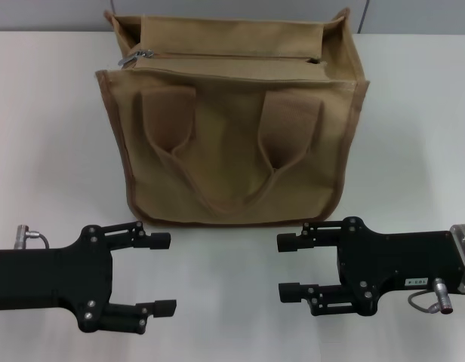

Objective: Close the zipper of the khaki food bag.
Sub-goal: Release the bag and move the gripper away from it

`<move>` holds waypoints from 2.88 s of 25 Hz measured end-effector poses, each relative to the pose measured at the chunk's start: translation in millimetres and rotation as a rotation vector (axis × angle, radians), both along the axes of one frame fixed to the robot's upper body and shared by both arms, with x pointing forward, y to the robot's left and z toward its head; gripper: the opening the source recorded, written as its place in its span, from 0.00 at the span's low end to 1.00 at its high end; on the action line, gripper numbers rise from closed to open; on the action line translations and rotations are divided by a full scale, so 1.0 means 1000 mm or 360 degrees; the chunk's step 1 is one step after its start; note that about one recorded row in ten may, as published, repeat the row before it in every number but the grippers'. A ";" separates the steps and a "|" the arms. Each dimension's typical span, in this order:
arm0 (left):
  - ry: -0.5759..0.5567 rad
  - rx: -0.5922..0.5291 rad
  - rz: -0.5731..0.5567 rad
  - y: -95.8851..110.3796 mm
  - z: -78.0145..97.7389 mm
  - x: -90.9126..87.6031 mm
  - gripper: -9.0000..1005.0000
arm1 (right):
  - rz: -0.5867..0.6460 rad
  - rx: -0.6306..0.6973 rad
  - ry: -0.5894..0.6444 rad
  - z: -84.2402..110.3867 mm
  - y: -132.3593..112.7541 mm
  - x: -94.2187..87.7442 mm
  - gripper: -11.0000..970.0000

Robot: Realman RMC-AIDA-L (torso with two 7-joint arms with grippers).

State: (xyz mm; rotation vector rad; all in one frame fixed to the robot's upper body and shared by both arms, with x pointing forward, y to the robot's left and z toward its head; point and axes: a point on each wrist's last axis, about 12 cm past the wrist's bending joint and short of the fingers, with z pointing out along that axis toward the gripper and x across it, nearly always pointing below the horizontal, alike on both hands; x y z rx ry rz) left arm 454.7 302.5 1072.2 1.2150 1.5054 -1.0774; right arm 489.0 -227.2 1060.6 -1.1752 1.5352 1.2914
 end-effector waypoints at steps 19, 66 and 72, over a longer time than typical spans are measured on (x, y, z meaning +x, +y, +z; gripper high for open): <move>-0.0263 -0.0285 0.0786 0.031 -0.011 0.002 0.83 | -0.0061 0.0122 -0.0104 -0.010 0.009 -0.007 0.70; -0.0431 -0.0495 0.1190 -0.010 -0.016 0.057 0.67 | -0.0204 0.0221 -0.0158 -0.019 0.016 -0.015 0.70; -0.0430 -0.0501 0.1190 -0.011 -0.015 0.059 0.52 | -0.0224 0.0236 -0.0153 -0.020 0.015 -0.015 0.70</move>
